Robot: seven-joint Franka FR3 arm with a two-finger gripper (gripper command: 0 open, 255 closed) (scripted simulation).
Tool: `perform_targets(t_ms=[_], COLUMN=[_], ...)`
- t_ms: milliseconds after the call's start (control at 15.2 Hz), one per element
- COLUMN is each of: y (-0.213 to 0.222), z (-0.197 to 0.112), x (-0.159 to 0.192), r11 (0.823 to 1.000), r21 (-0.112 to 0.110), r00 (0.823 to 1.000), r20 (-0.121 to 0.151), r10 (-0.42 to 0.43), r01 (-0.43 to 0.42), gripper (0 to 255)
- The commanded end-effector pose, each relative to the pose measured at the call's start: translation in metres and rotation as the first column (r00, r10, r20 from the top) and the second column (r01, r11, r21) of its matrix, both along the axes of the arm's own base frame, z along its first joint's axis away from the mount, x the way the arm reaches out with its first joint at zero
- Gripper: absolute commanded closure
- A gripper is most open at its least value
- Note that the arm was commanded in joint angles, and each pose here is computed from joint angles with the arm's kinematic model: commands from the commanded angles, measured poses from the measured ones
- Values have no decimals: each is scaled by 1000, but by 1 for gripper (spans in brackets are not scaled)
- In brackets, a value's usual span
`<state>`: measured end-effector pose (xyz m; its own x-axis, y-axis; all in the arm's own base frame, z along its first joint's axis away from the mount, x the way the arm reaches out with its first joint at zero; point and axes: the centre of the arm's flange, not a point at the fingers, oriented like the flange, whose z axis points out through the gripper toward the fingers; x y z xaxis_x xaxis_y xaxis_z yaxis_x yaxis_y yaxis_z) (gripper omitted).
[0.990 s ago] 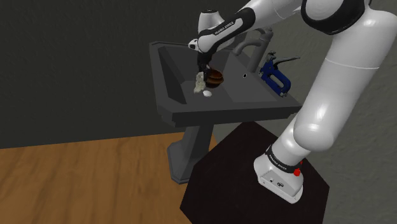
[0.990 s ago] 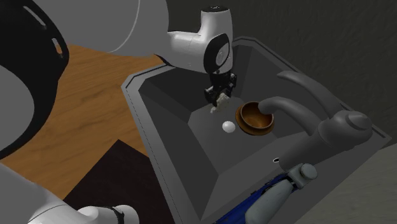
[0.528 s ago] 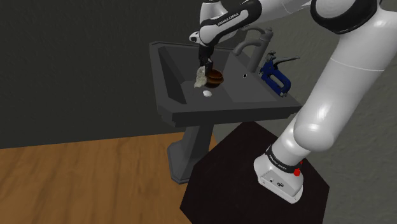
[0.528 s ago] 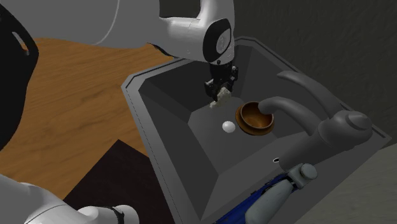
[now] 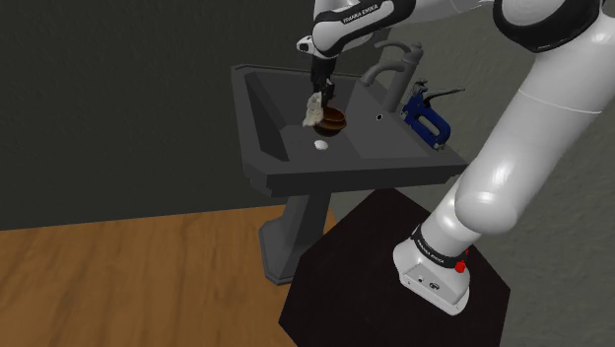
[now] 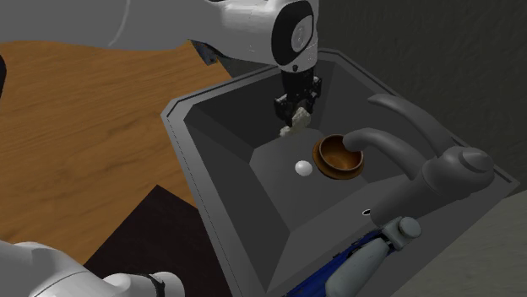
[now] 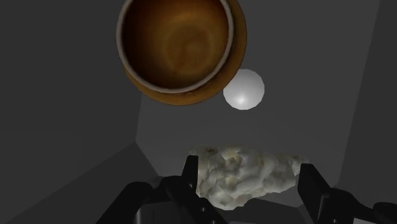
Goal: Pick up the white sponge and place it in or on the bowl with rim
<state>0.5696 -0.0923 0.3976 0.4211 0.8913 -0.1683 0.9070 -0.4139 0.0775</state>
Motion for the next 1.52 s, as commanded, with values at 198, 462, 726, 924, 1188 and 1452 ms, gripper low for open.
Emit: perform_targets(t_ms=[198,462,726,924,1188,1452], y=[-59,-111,-164,-187,-187,-187], z=[8,12,17,14,-8,-29], x=[6,10,14,16,16,16], r11=[1000,1000,1000,1000,1000,1000], r21=[0,0,0,0,0,0], r00=[1000,1000,1000,1000,1000,1000], r20=[0,0,0,0,0,0], r10=[0,0,0,0,0,0], r01=[0,0,0,0,0,0], gripper=[255,255,255,255,255,255])
